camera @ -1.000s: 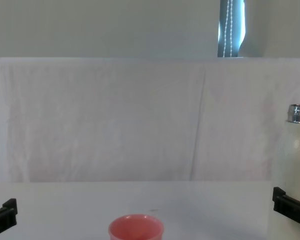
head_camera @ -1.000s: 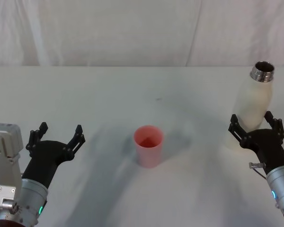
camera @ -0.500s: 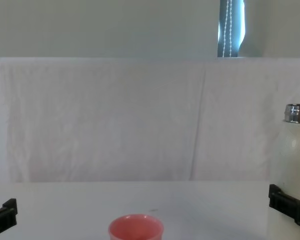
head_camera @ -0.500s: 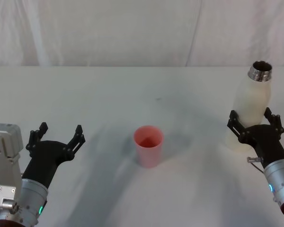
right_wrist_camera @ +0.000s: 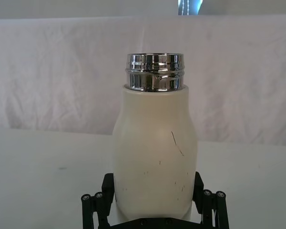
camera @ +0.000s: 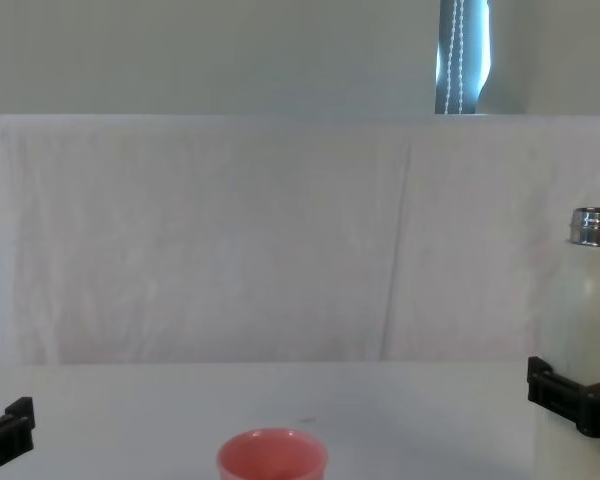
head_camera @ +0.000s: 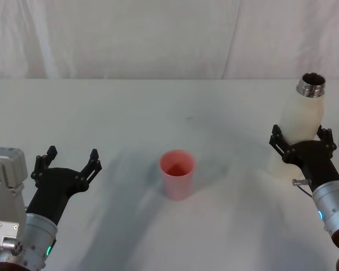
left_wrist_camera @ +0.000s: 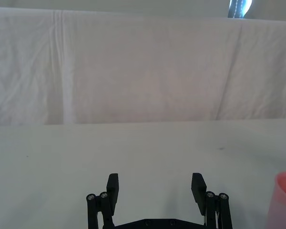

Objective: Grasp the thermos with one hand and pour water into the cup lid.

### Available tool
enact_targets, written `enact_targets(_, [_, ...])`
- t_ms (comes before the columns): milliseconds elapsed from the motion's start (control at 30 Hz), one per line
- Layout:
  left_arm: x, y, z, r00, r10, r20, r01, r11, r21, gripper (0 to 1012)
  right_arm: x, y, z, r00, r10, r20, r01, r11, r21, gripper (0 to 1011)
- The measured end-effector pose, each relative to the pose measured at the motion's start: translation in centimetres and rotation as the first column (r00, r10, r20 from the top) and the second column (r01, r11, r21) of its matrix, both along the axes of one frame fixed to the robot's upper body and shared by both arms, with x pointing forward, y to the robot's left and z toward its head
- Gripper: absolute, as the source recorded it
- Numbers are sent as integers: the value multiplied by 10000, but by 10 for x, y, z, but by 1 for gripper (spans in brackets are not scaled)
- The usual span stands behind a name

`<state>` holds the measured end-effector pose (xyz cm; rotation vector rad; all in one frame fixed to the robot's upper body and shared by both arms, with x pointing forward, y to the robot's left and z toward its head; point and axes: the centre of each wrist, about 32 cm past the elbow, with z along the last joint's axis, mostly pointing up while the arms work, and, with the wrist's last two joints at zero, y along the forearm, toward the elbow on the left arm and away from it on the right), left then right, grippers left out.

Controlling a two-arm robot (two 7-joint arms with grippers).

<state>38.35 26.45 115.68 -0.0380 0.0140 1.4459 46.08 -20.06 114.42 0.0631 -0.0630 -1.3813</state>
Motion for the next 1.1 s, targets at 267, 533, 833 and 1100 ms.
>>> enact_targets(267, [0, 0, 0, 10000, 0, -1, 0, 10000, 0, 1001, -1, 0, 0, 10000, -1, -6, 1, 10000, 2, 1003])
enact_targets(533, [0, 0, 0, 10000, 1, 0, -1, 10000, 0, 1001, -1, 0, 0, 10000, 0, -3, 0, 10000, 5, 955])
enact_targets(833, [0, 0, 0, 10000, 1, -1, -1, 10000, 0, 1001, -1, 0, 0, 10000, 5, -1, -5, 10000, 8, 955])
enact_targets(1100, [0, 0, 0, 10000, 1, 0, -1, 10000, 0, 1001, -2, 0, 0, 10000, 7, 1, -7, 10000, 12, 955])
